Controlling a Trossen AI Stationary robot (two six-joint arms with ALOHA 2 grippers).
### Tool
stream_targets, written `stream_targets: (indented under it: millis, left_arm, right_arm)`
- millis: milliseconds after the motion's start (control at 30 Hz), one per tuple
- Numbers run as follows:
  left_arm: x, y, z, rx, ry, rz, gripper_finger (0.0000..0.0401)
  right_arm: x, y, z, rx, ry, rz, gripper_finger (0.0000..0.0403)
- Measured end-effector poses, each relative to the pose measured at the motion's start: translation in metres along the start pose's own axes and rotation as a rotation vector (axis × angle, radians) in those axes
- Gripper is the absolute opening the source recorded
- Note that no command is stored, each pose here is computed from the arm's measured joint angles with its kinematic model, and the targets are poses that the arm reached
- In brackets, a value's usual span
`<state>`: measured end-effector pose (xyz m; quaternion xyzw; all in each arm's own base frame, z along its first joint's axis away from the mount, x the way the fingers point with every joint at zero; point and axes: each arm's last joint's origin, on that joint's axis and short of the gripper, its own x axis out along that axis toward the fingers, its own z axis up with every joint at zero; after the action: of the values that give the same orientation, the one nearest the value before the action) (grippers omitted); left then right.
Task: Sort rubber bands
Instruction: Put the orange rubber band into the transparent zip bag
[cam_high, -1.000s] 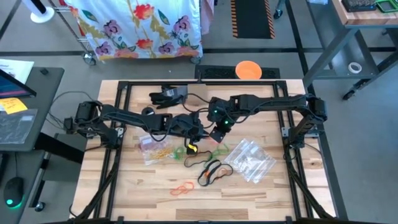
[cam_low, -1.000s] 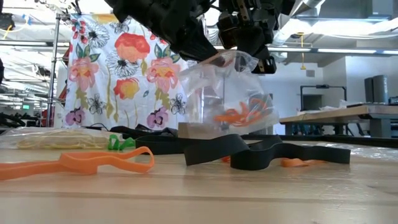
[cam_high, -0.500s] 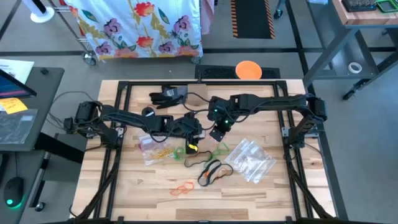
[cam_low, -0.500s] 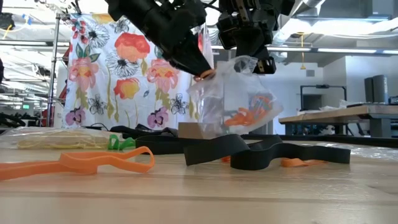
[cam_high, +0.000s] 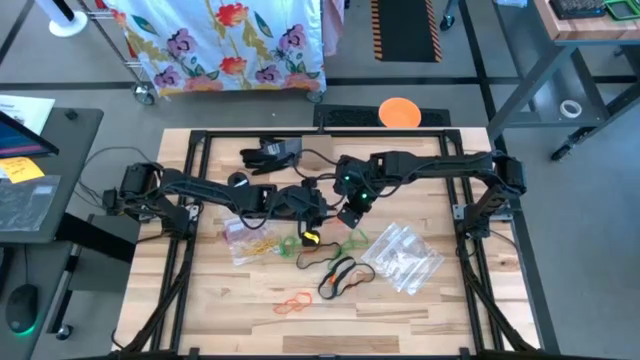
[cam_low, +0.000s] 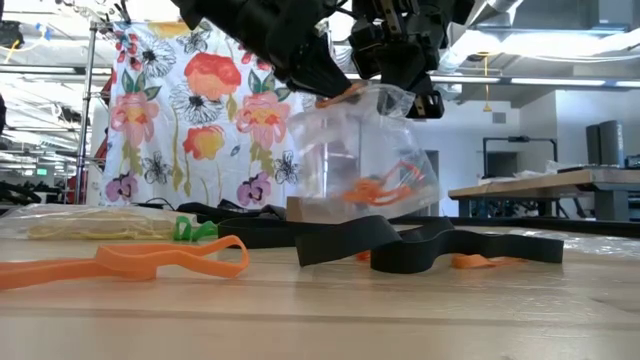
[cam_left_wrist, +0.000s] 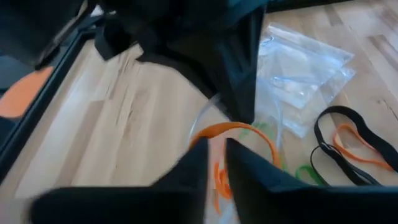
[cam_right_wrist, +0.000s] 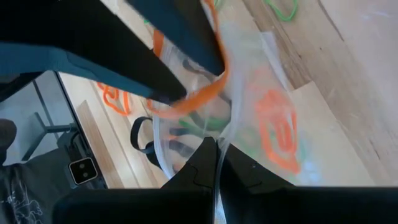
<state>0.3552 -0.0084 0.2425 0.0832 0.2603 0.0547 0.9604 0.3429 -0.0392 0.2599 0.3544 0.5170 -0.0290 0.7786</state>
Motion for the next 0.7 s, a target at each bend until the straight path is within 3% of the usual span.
stream_targets:
  millis: [100, 333, 700]
  left_arm:
    - [-0.001, -0.003, 0.003, 0.025, -0.027, -0.011, 0.0012]
    - [-0.005, -0.021, 0.012, 0.096, -0.123, -0.157, 0.0002]
    - [-0.001, -0.009, 0.011, 0.018, -0.107, -0.061, 0.0000]
  right_arm:
    - [0.000, 0.000, 0.000, -0.001, -0.003, 0.002, 0.0005]
    - [0.000, 0.000, 0.000, -0.001, -0.003, 0.002, 0.0005]
    - [0.002, 0.005, -0.002, 0.039, 0.004, 0.012, 0.0005]
